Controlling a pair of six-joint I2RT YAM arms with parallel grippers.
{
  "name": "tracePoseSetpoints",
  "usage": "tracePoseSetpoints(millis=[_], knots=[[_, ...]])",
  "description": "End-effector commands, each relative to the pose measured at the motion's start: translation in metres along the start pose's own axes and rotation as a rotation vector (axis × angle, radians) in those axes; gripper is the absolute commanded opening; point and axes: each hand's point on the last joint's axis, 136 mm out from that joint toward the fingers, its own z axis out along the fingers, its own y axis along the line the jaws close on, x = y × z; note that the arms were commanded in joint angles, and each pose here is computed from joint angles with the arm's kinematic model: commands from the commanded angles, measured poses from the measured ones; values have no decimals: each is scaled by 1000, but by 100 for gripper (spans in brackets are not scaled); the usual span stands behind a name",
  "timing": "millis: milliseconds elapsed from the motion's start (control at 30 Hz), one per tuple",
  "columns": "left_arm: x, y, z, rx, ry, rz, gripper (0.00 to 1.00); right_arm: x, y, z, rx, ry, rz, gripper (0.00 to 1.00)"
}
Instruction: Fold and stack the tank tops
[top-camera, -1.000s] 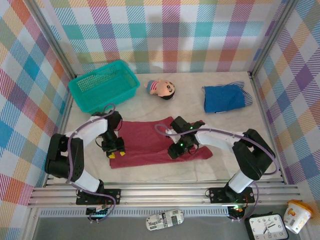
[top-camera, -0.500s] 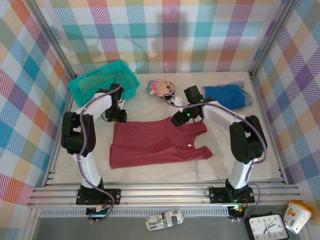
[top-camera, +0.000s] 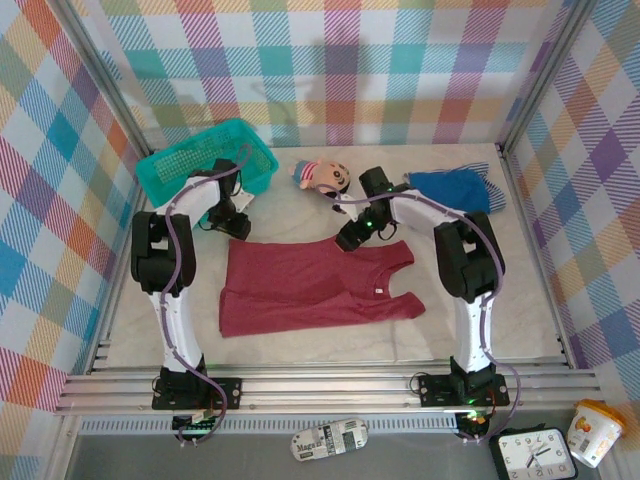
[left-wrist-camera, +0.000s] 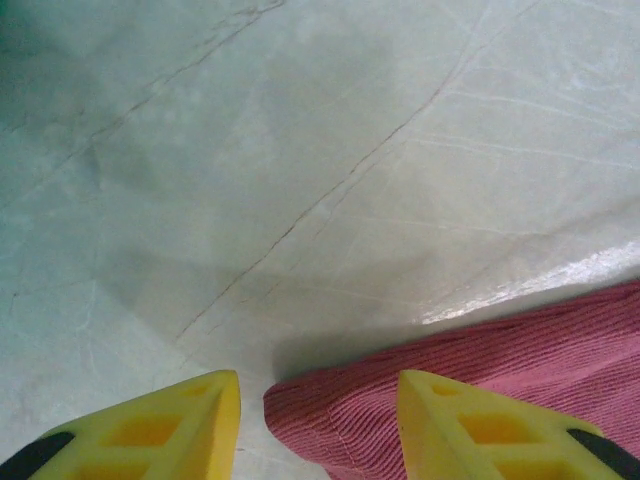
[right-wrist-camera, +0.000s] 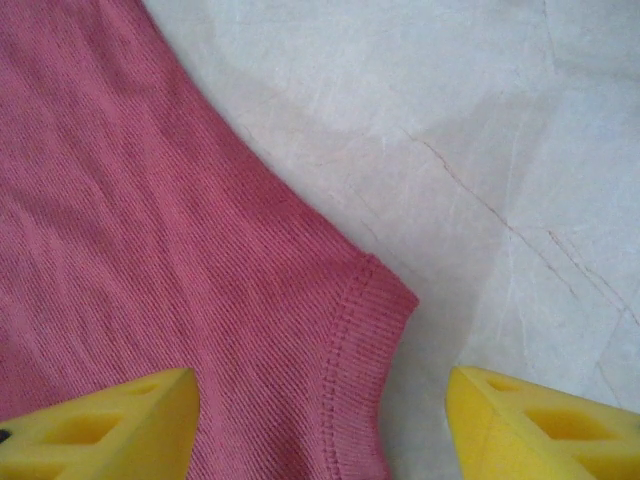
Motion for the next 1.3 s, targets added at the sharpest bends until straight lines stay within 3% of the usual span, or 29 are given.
tracePoseSetpoints(millis=[0,167,333,733,1133,1267], knots=[[16,-6,14,70,81,101,45,-3,5,1,-65,9,-6,66],[38,-16,26,133,153,178,44,-2,8,1,-92,20,-5,66],[39,-2,31,66,172,194,41,-3,3,4,-84,34,0,66],[26,-6,17,111,118,148,15,-10,-2,17,-116,101,23,61],[29,-7,13,92,135,144,12,-11,-8,45,-105,221,37,60],[28,-7,10,88,128,138,12,-19,-7,46,-104,197,27,56]])
